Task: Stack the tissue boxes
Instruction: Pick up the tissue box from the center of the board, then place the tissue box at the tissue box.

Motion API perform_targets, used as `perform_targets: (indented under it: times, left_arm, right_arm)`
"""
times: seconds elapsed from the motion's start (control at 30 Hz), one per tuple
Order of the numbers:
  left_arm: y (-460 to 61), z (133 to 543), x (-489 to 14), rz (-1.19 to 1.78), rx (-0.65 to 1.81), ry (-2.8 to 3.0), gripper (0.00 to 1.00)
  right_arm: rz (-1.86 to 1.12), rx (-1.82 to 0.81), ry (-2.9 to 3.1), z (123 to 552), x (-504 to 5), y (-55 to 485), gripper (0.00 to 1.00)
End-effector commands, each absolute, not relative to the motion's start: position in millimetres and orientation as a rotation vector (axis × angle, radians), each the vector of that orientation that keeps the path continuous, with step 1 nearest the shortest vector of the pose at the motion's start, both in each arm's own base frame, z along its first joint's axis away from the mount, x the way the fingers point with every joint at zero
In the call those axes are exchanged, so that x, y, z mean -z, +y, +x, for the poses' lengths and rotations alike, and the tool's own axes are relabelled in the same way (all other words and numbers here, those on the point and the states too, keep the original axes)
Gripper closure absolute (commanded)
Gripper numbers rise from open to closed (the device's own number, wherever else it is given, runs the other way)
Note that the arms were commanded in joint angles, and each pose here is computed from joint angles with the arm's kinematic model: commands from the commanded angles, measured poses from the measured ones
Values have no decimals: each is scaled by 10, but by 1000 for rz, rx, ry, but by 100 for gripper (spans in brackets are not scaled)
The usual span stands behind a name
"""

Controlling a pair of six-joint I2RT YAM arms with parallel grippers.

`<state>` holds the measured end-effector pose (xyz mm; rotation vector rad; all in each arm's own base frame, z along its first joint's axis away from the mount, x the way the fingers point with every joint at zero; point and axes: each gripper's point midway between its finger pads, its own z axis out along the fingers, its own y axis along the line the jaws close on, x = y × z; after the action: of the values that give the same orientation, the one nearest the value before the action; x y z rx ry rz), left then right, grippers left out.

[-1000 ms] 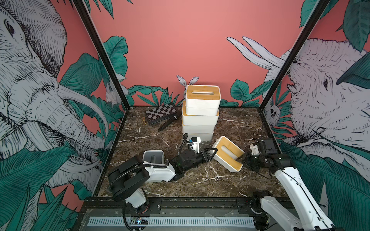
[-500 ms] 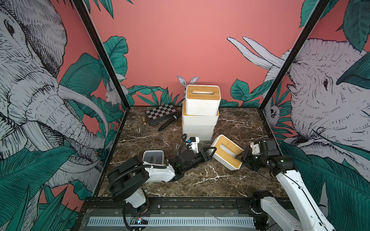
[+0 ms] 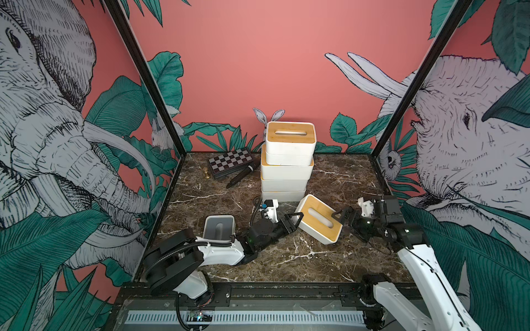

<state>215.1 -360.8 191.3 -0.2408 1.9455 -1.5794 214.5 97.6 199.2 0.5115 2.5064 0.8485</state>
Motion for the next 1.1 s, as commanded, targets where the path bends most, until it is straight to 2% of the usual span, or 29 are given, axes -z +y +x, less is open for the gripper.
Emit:
perform_targets:
  times: [0.0,0.2,0.47,0.63,0.77,1.07]
  left_arm:
    - [-3388,2111,-2472,-272,1652,1762,57]
    - [-2907,1968,-2871,-256,1565,1696,57]
    - [-2325,1813,-3855,-208,1481,1523,57]
    - [-2416,1832,-4656,-167,1503,1426,57]
    - [-2532,1904,-5158,-193,1563,1327,56]
    - [-2555,2352,-5697,-321,1568,1251,56]
  right_arm:
    - [438,-782,2425,2262,-2262,913,1]
    - [333,-777,2321,2359,-2604,922,1]
    - [320,-851,2257,2469,-2666,1002,1]
    - [334,-953,2247,2478,-2600,1108,1]
    - [261,-1040,2162,2433,-2767,1206,1]
    - [107,-1163,2018,2269,-3075,1389,1]
